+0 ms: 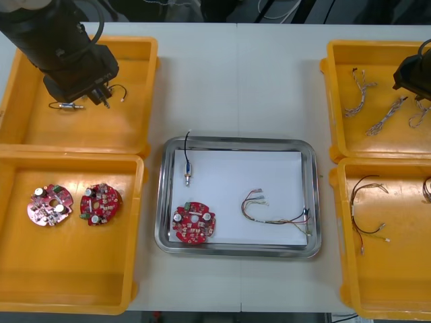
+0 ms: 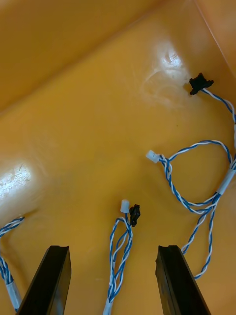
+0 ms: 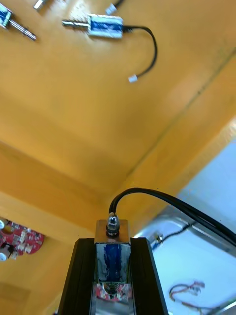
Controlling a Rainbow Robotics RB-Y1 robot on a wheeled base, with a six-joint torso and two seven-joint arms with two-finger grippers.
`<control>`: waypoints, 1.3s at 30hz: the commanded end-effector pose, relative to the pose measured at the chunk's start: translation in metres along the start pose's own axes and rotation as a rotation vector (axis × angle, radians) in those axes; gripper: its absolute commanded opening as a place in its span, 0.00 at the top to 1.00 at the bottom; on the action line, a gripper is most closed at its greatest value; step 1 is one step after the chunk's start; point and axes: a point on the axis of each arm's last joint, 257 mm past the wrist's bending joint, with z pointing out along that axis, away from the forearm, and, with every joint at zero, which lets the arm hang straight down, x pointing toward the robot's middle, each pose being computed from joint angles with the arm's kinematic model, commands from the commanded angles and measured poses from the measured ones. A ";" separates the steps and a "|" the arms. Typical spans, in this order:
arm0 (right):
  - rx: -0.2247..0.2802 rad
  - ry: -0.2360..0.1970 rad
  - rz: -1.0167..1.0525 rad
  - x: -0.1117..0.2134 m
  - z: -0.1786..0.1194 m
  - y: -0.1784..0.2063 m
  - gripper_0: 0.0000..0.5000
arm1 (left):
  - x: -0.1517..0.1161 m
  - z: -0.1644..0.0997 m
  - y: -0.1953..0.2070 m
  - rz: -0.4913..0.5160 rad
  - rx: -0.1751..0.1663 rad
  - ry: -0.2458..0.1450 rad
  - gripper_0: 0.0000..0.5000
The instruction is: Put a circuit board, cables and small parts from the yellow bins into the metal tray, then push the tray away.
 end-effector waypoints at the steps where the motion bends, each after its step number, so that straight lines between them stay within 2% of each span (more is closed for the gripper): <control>1: -0.014 -0.038 -0.005 -0.041 -0.041 -0.009 0.00 | -0.001 -0.025 0.005 0.111 0.024 -0.025 1.00; 5: -0.010 0.009 -0.008 -0.032 -0.051 -0.008 0.00 | 0.014 -0.034 0.001 0.187 0.035 -0.010 1.00; 9: -0.021 0.058 0.001 -0.022 -0.061 -0.009 0.00 | 0.025 -0.038 -0.007 0.252 0.049 -0.018 1.00; 14: -0.025 0.096 0.003 -0.012 -0.071 -0.011 0.00 | 0.036 -0.039 -0.012 0.316 0.053 -0.015 1.00; 19: -0.022 0.113 0.001 -0.006 -0.076 -0.015 0.00 | 0.043 -0.035 -0.012 0.371 0.039 -0.016 1.00; 21: -0.030 0.117 0.005 -0.002 -0.075 -0.016 0.00 | 0.044 -0.035 -0.012 0.423 0.034 -0.019 1.00; 25: -0.026 0.109 0.004 0.000 -0.070 -0.019 0.00 | 0.047 -0.034 -0.011 0.480 0.033 -0.028 1.00; 27: -0.029 0.103 0.008 0.000 -0.069 -0.018 0.00 | 0.048 -0.032 -0.009 0.488 0.030 -0.032 1.00; 39: -0.057 0.138 0.131 0.023 -0.042 0.003 0.00 | 0.058 -0.028 -0.004 0.576 0.025 -0.059 1.00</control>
